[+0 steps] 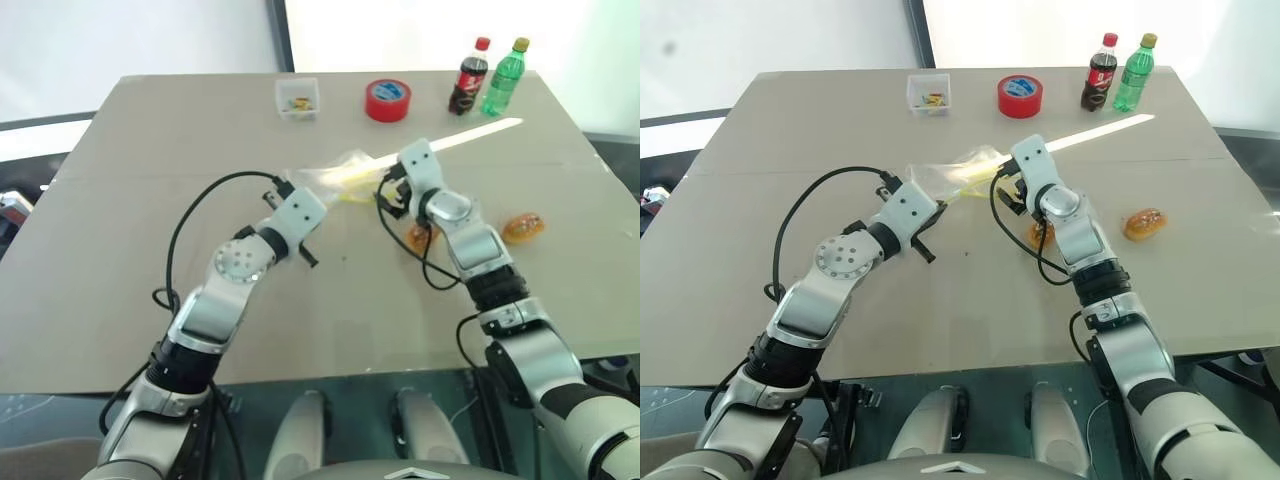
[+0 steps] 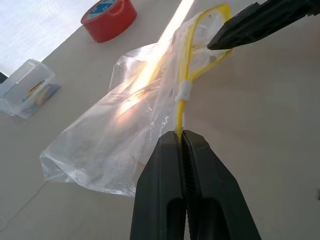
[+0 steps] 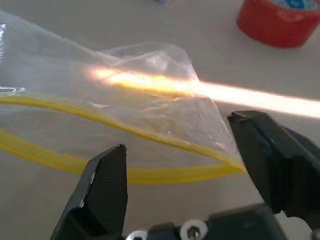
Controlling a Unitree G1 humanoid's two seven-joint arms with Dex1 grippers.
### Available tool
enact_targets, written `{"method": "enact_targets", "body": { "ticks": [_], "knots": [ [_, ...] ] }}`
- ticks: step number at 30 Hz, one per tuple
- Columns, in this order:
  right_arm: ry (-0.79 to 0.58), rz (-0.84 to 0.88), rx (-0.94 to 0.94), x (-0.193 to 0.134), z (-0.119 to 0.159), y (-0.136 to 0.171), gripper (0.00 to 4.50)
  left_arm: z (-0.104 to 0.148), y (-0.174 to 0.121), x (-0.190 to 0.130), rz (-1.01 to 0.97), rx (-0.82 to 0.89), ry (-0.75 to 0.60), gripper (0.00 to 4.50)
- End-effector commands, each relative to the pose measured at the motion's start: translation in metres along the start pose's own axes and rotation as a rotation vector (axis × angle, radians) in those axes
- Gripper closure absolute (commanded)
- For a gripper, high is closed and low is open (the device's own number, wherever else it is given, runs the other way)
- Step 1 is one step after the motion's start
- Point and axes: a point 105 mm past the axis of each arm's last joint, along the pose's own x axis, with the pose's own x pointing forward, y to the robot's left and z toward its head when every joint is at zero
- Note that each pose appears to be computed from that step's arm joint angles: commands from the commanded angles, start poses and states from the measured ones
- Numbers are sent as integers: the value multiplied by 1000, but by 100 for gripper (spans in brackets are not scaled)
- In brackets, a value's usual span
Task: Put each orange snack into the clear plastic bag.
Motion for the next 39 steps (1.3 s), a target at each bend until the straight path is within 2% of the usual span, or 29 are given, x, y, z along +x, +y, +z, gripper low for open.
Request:
{"method": "enact_targets", "body": {
  "ticks": [1,5,13,19,20,21,22,24,27,30,32,39],
  "knots": [
    [-60,-21,23,-8,20,-3,257,7,9,0,51,4,-24,450],
    [-47,-36,46,-9,18,-3,446,6,7,3,64,-17,-20,450],
    [-31,-57,10,-18,12,-9,446,4,3,5,66,-27,-11,450],
    [-96,-12,-214,-32,17,-6,446,2,3,6,67,-25,-8,450],
    [-97,-6,-264,-33,15,-5,395,2,3,6,66,-25,-8,450],
    [-103,-3,-282,-34,14,-4,377,2,3,7,66,-25,-8,450],
    [-111,-2,-287,-35,15,-4,340,2,3,7,65,-25,-9,450],
    [-140,5,-294,-37,19,-3,243,2,3,7,64,-25,-9,450],
    [-191,34,-304,-41,26,2,243,2,3,7,63,-24,-11,450],
    [-185,69,-308,-39,20,10,346,5,1,8,57,-27,-24,450],
    [-176,72,-311,-35,17,12,443,9,0,9,52,-34,-40,450],
    [-148,72,-313,-13,9,13,443,14,-3,9,39,-46,-65,450]
  ]
}}
